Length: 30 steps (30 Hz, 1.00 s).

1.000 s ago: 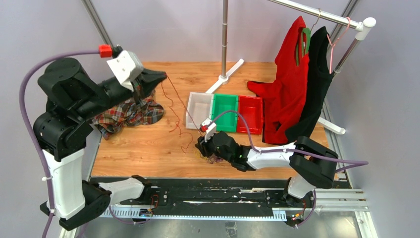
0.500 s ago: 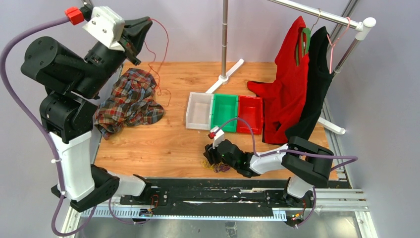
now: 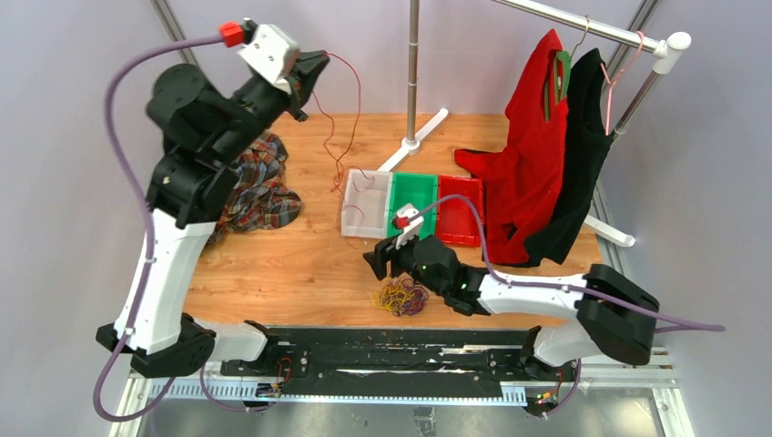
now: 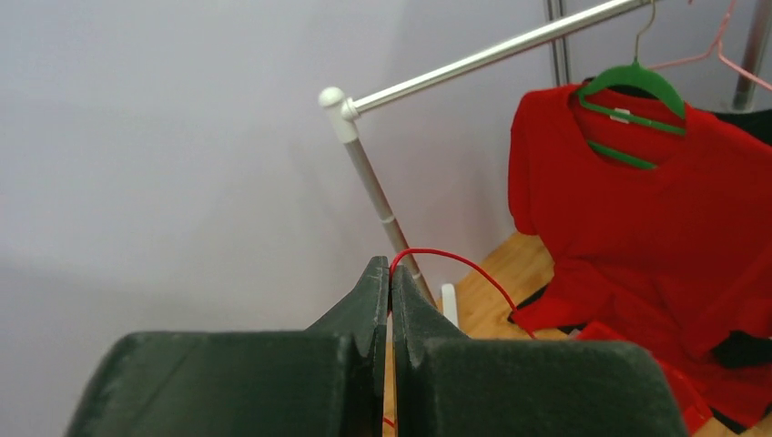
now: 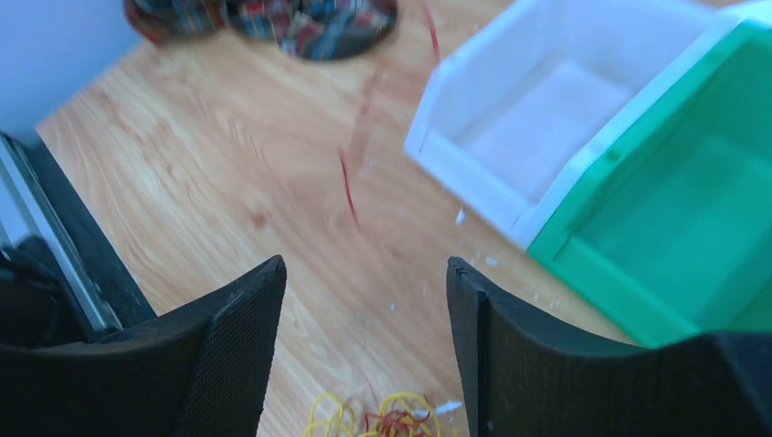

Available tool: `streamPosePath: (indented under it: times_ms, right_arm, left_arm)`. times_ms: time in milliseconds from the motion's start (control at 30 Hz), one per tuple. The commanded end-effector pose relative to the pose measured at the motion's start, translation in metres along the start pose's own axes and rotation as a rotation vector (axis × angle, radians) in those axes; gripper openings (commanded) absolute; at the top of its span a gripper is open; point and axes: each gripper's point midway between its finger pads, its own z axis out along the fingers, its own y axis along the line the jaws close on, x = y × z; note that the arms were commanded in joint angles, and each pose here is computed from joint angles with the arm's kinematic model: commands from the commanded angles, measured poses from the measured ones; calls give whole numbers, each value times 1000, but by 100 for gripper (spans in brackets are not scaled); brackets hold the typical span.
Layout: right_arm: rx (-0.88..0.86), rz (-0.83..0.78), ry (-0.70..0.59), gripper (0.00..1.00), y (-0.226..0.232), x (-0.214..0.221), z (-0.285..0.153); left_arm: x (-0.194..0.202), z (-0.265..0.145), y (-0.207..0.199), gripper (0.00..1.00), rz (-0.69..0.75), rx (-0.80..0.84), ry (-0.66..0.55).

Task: Untangle the cables

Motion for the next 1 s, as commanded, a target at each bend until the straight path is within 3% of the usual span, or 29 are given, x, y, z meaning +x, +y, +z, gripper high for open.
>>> streamPosePath:
  times_ms: [0,467,967]
  right_arm:
    - [89,25,-61,66,-28,-35,-6]
    - [238,90,-66,63,-93,-35,-26]
    - [294,100,-35,62,-111,-21,-37]
  left_arm:
    - [-2,16,-9,0,2,35,-82]
    - [59,58,-15,0,40,41,-15]
    - [183,53,-46,0,91,109,228]
